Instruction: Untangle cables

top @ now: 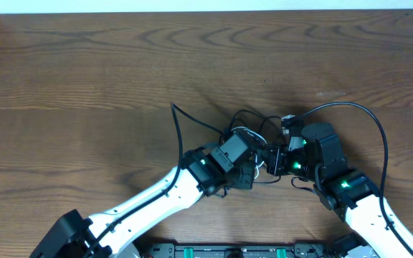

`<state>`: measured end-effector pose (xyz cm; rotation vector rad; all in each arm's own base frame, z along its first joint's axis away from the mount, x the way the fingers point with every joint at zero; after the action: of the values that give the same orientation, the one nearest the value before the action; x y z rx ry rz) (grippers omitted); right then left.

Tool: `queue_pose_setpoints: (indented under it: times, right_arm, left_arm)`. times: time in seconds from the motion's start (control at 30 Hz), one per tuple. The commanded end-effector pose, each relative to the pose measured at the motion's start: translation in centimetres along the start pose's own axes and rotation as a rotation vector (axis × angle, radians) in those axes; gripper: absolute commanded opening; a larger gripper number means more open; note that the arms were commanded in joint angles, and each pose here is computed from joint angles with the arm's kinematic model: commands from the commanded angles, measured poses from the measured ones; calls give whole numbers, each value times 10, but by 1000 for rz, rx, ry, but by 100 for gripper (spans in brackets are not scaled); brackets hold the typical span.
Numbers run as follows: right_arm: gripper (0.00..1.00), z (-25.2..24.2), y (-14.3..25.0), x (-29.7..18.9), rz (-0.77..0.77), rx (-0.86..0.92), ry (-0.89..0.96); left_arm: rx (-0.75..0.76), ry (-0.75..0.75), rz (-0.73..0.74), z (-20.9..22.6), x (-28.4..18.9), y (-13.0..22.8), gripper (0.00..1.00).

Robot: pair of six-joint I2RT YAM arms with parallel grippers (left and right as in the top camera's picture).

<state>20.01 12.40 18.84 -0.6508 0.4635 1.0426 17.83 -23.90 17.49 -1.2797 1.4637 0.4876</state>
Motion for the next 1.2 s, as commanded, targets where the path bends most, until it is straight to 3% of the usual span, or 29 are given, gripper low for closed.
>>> queue_pose_setpoints:
  times: [0.0,0.13,0.3,0.4,0.7,1.03,1.1,1.17]
  right_arm:
    - [1,7,3,-3,56,-10,-49]
    - [1,3,6,-3,75,-43,-26]
    - [1,4,6,-3,77,-44,-30]
    - [1,4,6,-3,76,-44,-31]
    - [1,11,6,-6,92,-49,-90]
    - [1,15,12,-7,174,-15,-153]
    - [7,14,12,-7,175,-7,-148]
    - [28,13,12,-7,173,-2,-136]
  left_arm:
    - [-21,-25,-89,12,-13,-21,7]
    - [-68,1,-134,27,-32,-29,7]
    - [-20,130,-161,19,-35,-37,8]
    - [8,190,-146,10,-27,-39,8]
    - [17,172,-36,2,14,-31,8]
    - [-86,173,-268,0,11,-64,8]
    - [-82,188,-295,-2,9,-68,8]
    - [-81,192,-308,-2,8,-70,8]
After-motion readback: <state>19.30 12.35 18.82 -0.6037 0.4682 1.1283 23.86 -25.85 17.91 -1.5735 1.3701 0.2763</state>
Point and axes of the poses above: each gripper's point midway between its finger pads, its own x axis out along the fingers, its own z axis along the line the jaws close on, y = z × x, the point moved 10 cm from there along -x, back along the fingers, and after that the axes turned 15 degrees about x, right-handed, at the moved point
